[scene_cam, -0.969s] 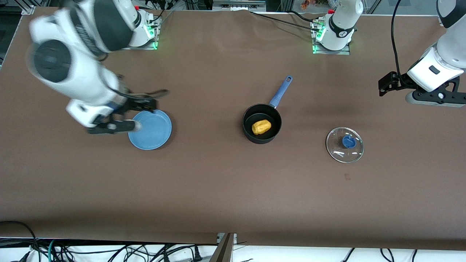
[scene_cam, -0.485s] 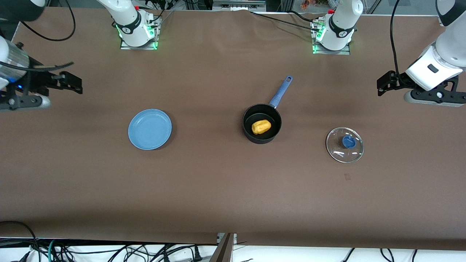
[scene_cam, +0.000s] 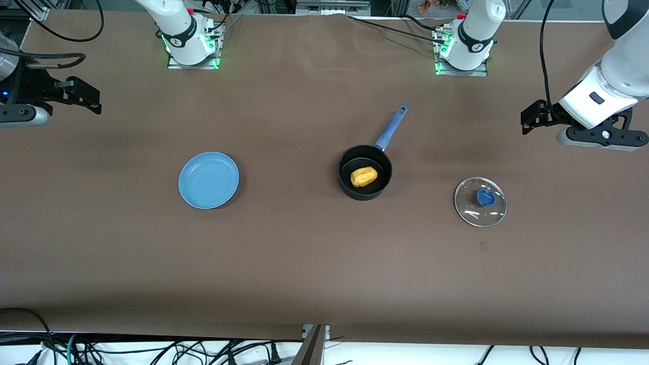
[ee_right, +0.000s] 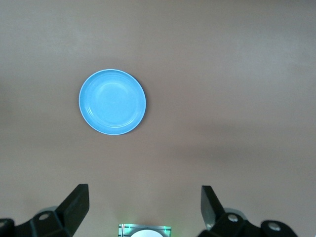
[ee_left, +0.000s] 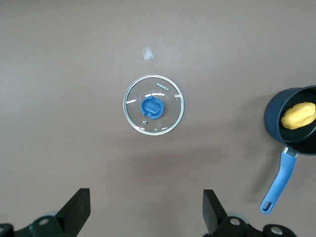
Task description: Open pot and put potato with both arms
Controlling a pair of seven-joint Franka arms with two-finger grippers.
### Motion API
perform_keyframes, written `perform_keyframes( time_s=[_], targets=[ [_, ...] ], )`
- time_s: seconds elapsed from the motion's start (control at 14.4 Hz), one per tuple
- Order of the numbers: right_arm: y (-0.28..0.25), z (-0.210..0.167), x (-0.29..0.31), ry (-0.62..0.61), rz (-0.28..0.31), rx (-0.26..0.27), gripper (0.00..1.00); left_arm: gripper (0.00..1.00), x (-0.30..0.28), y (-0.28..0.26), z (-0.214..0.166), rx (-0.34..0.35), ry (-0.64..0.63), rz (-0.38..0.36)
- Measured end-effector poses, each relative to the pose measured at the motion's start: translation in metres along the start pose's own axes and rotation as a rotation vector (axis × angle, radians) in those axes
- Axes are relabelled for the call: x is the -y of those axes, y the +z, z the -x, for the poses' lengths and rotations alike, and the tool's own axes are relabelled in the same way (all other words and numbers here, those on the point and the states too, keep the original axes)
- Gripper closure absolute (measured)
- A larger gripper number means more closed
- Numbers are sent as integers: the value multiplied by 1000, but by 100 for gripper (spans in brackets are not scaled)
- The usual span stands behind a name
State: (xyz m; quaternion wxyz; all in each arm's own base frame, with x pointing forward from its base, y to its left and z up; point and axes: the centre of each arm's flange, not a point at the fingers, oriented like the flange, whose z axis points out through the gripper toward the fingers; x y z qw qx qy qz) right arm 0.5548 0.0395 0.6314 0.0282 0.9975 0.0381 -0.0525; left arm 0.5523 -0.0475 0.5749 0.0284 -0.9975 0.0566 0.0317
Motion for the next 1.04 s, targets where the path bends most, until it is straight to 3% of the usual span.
perform_keyframes(
  time_s=[0.28, 1.04],
  targets=[
    [12, -3, -11, 20, -2, 30, 0, 0, 5, 0, 1, 6, -10, 1],
    [17, -5, -27, 46, -5, 38, 0, 0, 4, 1, 0, 9, -8, 1]
  ],
)
